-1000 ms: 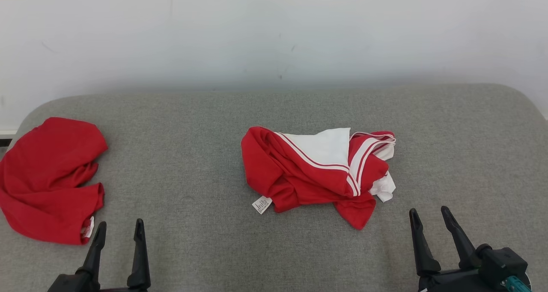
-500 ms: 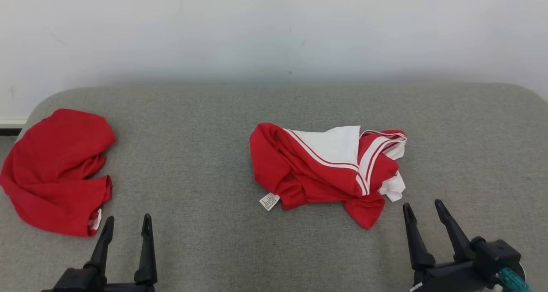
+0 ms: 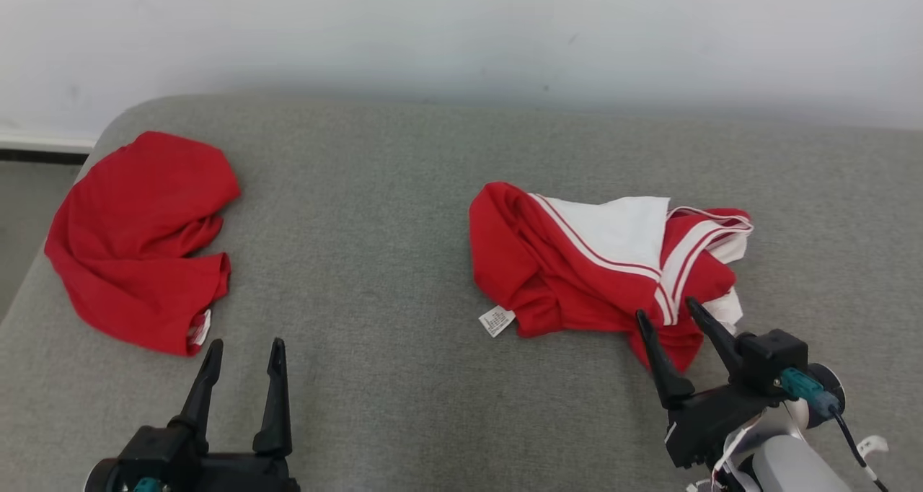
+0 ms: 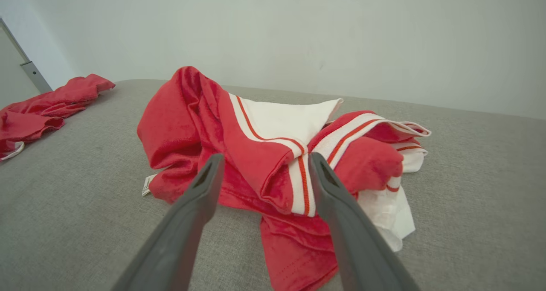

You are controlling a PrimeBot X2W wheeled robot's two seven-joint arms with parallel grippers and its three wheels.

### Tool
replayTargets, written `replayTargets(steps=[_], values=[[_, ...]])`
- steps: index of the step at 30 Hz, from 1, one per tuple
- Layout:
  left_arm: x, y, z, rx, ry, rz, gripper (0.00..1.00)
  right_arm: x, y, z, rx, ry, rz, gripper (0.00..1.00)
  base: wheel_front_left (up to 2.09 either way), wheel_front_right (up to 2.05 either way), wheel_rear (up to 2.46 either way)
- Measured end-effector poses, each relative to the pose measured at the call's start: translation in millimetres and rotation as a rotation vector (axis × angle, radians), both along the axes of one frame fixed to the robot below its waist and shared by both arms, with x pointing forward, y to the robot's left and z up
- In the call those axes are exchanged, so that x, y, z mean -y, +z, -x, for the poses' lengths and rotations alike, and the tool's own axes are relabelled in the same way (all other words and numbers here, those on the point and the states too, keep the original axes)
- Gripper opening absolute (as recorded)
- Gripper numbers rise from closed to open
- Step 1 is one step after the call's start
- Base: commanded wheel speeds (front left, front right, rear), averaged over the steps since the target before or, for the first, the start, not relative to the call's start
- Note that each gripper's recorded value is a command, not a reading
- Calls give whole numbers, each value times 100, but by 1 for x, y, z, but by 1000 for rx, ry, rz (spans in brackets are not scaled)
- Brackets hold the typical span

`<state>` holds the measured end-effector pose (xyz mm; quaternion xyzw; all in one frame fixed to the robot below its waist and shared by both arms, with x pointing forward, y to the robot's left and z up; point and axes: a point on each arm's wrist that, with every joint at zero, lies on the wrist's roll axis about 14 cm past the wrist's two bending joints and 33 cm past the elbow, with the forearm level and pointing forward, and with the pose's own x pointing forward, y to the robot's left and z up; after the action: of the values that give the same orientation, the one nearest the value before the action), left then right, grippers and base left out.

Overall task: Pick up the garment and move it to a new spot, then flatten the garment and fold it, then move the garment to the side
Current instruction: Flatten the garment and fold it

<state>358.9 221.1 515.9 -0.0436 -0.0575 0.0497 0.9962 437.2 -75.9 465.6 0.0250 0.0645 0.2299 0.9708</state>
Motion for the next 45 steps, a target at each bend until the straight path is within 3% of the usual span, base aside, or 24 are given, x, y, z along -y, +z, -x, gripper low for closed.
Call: replayTargets(steps=[10, 11, 13, 22, 36, 41, 45], values=[[-16, -7, 3, -28, 59, 11, 100, -23, -41, -24, -114, 57, 46, 100, 0, 0, 0], [-17, -8, 4, -30, 63, 12, 100, -26, -42, -26, -118, 63, 45, 53, 0, 0, 0], [-19, -10, 6, -38, 73, 14, 100, -32, -41, -32, -113, 72, 40, 0, 0, 0, 0], [-28, -11, 16, -41, 107, 25, 100, -58, -2, -65, 8, 135, 53, 0, 0, 0, 0], [-42, -11, 30, -44, 159, 35, 100, -166, 176, -101, 475, 384, 43, 0, 0, 0, 0], [-43, -9, 30, -39, 167, 34, 100, -179, 245, -94, 632, 408, -1, 0, 0, 0, 0], [-42, -6, 28, -28, 161, 28, 100, -175, 273, -83, 698, 407, -39, 0, 0, 0, 0]])
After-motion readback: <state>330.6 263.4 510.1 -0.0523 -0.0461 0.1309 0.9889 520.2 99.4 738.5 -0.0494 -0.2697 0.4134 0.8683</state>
